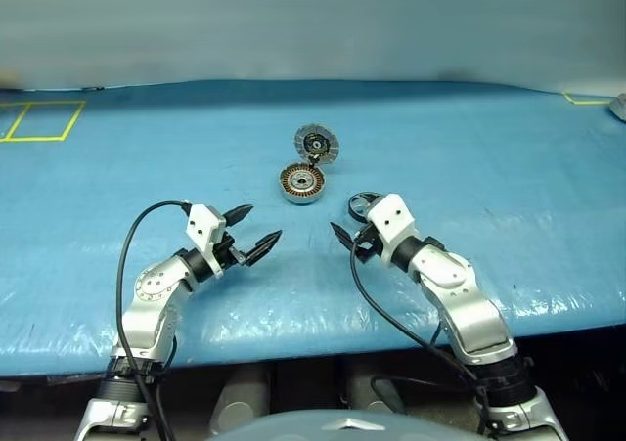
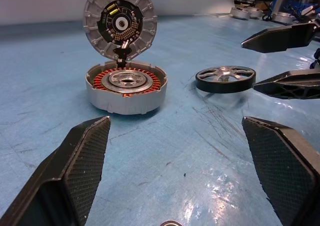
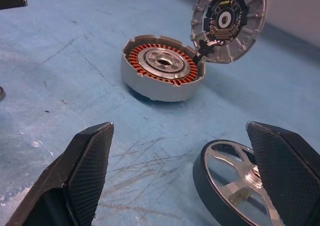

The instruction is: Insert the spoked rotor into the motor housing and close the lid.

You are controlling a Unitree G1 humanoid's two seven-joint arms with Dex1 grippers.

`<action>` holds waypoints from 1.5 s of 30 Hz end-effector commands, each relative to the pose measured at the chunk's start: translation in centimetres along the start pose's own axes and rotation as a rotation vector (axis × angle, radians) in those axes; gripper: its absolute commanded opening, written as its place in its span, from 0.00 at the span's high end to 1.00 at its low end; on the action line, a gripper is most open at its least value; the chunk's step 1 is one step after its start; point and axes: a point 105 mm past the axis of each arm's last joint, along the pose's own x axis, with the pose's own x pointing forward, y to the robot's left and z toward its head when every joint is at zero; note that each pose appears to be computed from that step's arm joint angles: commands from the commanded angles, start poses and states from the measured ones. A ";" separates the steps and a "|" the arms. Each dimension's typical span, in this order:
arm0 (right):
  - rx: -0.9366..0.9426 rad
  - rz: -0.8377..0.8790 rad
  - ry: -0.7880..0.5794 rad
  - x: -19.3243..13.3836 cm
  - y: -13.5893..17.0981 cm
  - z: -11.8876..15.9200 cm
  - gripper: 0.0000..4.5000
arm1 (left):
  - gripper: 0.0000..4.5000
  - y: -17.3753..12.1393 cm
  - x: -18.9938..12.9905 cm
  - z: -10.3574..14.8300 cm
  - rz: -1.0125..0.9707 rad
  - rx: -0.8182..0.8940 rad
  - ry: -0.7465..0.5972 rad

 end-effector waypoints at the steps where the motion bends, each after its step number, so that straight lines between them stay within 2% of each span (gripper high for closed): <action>1: -0.087 0.027 -0.016 1.0 -0.1 2.2 0.01 | 0.00 0.4 0.0 1.2 0.016 0.034 -0.043; 12: -0.232 0.270 0.147 6.5 1.0 5.8 0.01 | 0.00 1.0 -0.6 1.5 0.054 0.036 -0.055; 19: -0.317 0.369 0.284 10.0 0.8 4.7 0.01 | 0.00 0.4 -0.8 1.3 0.089 0.017 -0.080; 26: -0.377 0.379 0.273 12.6 0.9 4.7 0.01 | 0.00 0.0 -1.9 0.3 0.139 -0.006 -0.074; 33: -0.404 0.403 0.294 13.8 1.9 3.5 0.01 | 0.00 0.0 -2.6 0.1 0.164 -0.004 -0.064; 43: -0.413 0.387 0.387 13.9 1.2 1.5 0.01 | 0.00 -0.2 -2.6 0.1 0.164 0.002 -0.058; 45: -0.423 0.406 0.388 13.8 1.2 1.5 0.14 | 0.00 -0.2 -2.5 0.1 0.163 0.002 -0.057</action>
